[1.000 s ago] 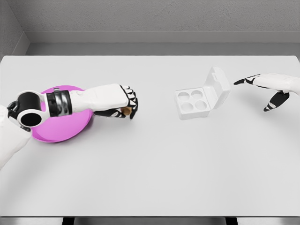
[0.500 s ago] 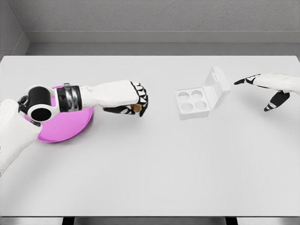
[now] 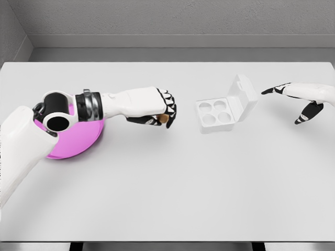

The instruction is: Pack egg into the box and close the box lid

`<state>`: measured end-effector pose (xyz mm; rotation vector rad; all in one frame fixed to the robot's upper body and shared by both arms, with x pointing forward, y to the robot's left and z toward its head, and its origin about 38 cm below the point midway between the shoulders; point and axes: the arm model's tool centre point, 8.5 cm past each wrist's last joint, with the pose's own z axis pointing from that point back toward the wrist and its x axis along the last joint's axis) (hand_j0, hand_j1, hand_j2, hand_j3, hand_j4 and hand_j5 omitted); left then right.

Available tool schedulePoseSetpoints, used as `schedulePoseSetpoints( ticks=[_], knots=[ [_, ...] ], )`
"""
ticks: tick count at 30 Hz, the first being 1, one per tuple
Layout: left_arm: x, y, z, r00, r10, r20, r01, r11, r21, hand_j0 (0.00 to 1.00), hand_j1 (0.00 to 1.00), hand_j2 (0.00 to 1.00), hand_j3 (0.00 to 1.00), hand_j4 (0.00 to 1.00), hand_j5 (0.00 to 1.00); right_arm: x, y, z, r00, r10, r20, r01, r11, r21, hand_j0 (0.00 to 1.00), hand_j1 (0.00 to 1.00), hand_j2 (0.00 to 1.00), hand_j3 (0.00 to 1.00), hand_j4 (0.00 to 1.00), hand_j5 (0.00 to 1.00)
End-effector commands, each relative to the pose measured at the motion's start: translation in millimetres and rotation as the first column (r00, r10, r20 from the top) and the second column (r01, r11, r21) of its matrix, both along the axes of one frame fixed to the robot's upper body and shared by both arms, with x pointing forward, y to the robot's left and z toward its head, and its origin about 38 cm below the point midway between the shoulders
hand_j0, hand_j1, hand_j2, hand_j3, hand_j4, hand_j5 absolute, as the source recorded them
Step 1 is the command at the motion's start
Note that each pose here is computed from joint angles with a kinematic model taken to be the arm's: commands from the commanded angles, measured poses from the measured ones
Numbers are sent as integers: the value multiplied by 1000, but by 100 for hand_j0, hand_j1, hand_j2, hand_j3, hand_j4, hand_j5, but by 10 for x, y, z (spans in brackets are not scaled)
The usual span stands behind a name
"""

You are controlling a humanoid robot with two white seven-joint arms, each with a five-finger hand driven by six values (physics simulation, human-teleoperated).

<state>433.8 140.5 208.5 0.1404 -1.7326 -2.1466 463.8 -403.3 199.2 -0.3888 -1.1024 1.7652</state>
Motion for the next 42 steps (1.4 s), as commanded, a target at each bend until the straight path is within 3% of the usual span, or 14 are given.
schedulePoseSetpoints(
  ticks=[1,7,25,35,42],
  knots=[
    [23,-34,-36,1000,6,-14,-6,1000,-6,34,34,34,34,34,34,0,-2,1,1000,-3,-1,3,1000,4,100,100,100,100,100,100],
    [55,-129,61,1000,-7,6,7,1000,-21,34,34,34,34,34,34,0,-11,8,1000,-4,1,4,1000,3,100,100,100,100,100,100],
    [192,-474,85,1000,-31,1,31,999,-19,34,34,34,34,34,34,1,-10,-34,1000,-8,-10,8,1000,4,100,100,100,100,100,100],
    [177,-732,95,998,-60,0,60,997,-39,34,34,34,34,34,34,21,-69,-15,1000,-27,-8,27,1000,4,100,100,100,100,100,100],
    [264,-860,147,998,-60,-11,60,997,-48,34,34,34,34,34,34,23,-67,-13,1000,-26,-7,26,1000,3,100,100,100,100,100,100]
  ],
)
